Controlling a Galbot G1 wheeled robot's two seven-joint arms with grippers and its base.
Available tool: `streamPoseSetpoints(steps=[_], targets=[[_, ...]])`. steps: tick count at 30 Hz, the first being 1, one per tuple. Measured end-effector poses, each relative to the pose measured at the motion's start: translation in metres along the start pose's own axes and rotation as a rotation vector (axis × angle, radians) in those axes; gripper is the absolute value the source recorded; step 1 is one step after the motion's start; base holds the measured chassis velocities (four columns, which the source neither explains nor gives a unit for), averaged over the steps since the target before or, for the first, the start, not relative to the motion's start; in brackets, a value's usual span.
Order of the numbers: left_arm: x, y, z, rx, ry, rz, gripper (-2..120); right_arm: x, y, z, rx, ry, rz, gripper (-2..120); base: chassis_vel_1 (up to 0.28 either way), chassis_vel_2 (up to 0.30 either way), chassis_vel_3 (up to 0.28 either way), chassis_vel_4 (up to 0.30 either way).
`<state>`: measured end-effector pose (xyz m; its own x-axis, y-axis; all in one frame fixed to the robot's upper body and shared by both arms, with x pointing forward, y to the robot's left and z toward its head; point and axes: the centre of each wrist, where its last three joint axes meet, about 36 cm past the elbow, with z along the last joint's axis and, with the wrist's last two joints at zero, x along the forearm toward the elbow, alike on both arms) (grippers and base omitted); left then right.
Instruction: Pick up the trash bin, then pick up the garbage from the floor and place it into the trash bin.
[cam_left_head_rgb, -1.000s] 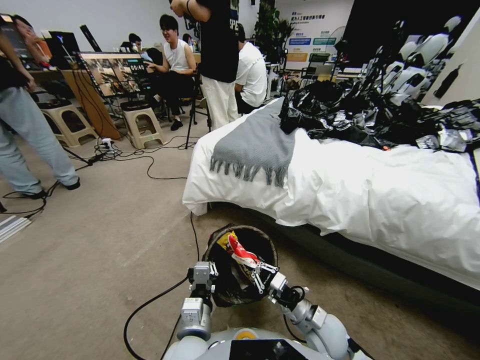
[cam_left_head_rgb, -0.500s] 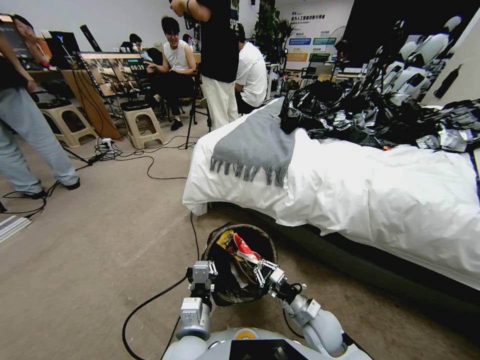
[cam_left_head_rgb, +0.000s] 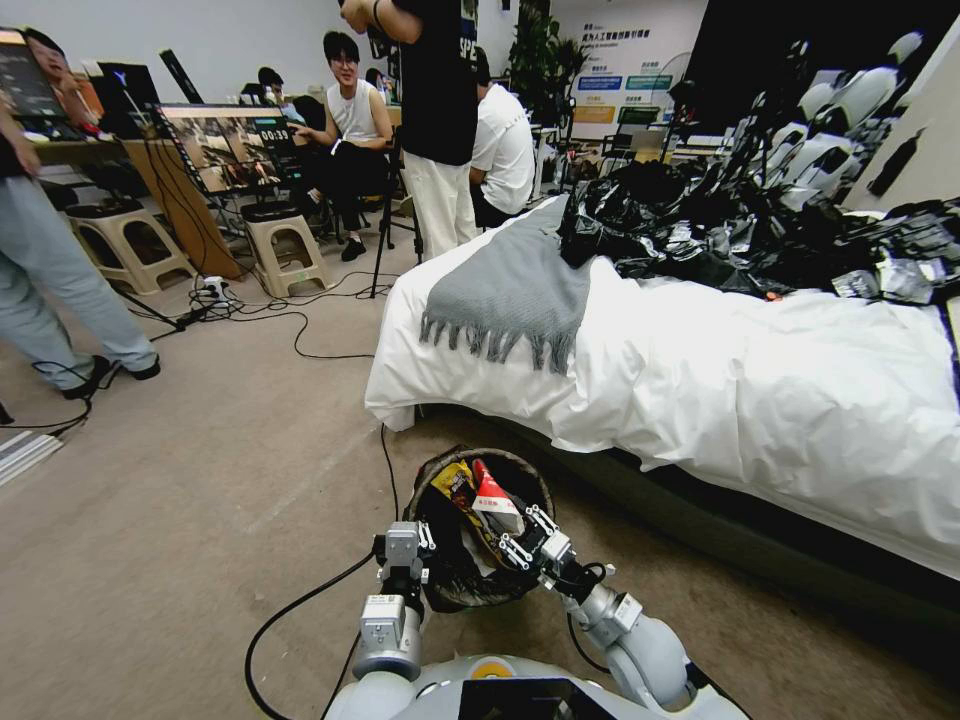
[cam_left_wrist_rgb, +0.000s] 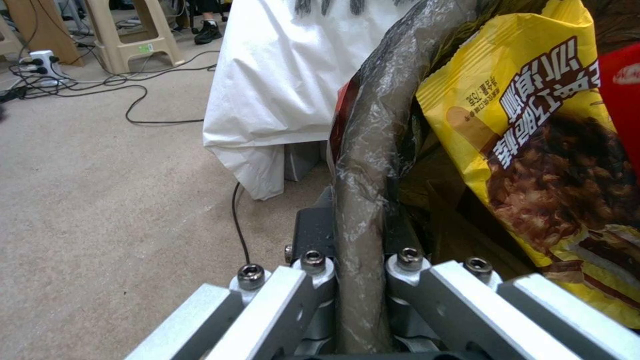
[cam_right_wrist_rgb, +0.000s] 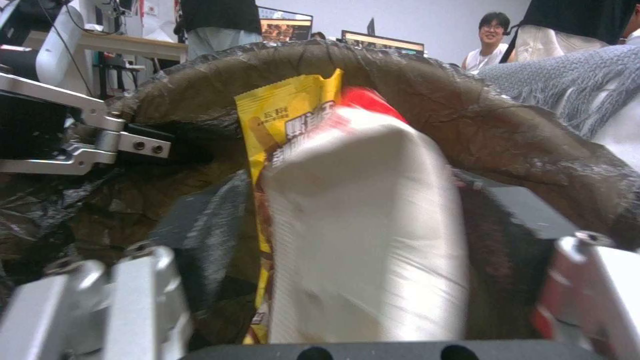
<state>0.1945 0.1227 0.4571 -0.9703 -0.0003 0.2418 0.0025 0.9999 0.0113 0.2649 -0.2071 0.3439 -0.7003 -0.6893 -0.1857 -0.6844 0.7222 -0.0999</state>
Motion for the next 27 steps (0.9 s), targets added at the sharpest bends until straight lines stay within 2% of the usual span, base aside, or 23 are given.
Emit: streamPoseSetpoints(steps=[6,11,20,27], targets=[[0.001,0.001,-0.002,0.013,0.015,-0.002,1,0.001,-0.001,0.003,0.002,0.019,0.009,103,0.000,0.000,0.000,0.000],[0.002,0.001,-0.003,0.021,0.025,-0.001,1,0.001,-0.002,0.005,0.003,0.028,0.009,111,0.000,0.000,0.000,0.000],[0.003,0.002,-0.003,0.026,0.035,0.002,1,0.000,-0.002,-0.005,0.018,0.008,0.003,114,0.000,0.000,0.000,0.000],[0.002,0.002,-0.003,0.031,0.039,0.002,1,-0.005,-0.001,-0.022,0.035,-0.040,0.013,107,0.000,0.000,0.000,0.000]])
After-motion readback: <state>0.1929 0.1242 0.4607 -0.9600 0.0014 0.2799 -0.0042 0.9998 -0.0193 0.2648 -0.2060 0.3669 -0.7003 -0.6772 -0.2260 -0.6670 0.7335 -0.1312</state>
